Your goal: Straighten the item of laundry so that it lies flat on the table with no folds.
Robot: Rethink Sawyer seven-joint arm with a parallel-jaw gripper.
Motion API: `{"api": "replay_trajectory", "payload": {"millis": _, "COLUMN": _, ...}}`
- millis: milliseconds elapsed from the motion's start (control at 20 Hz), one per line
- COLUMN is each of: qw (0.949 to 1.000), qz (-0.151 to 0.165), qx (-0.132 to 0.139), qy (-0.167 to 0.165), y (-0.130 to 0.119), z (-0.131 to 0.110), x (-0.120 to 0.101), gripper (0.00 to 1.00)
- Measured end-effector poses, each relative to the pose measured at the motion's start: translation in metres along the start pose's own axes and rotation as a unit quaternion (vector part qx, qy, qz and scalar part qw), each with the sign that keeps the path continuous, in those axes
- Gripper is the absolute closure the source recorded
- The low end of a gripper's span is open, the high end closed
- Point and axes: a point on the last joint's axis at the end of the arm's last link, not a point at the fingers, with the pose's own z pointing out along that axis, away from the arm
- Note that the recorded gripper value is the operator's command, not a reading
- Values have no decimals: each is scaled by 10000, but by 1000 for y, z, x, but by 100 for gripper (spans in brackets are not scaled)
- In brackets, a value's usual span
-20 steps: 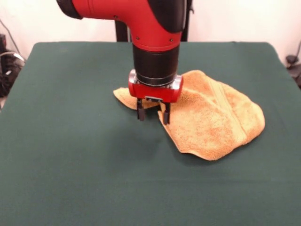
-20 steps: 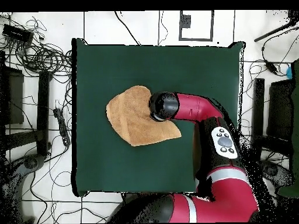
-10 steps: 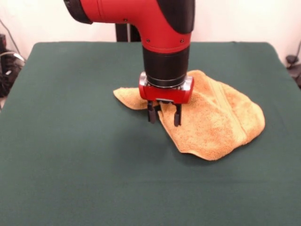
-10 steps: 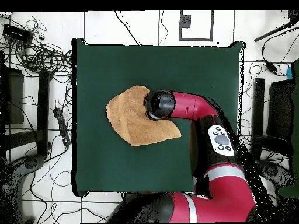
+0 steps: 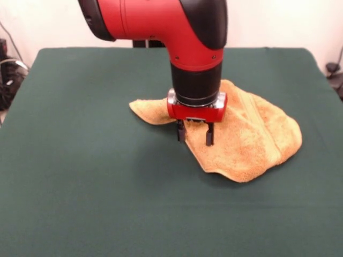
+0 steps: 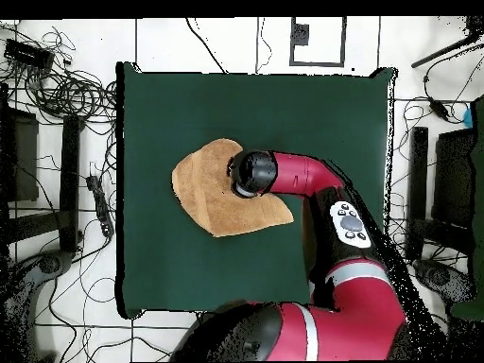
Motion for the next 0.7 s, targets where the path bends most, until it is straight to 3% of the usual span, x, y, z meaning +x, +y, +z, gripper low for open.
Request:
{"api": "replay_trajectory", "payload": {"millis": 500, "qw": 10000, "qz": 0, "qx": -11, "qy": 96, "y": 0, "z": 12, "x": 6, "gripper": 0}}
{"api": "replay_trajectory", "payload": {"millis": 550, "qw": 10000, "qz": 0, "qx": -17, "qy": 96, "y": 1, "z": 11, "x": 6, "gripper": 100}}
{"api": "replay_trajectory", "payload": {"millis": 700, "qw": 10000, "qz": -10, "qx": -28, "qy": 92, "y": 3, "z": 11, "x": 6, "gripper": 100}}
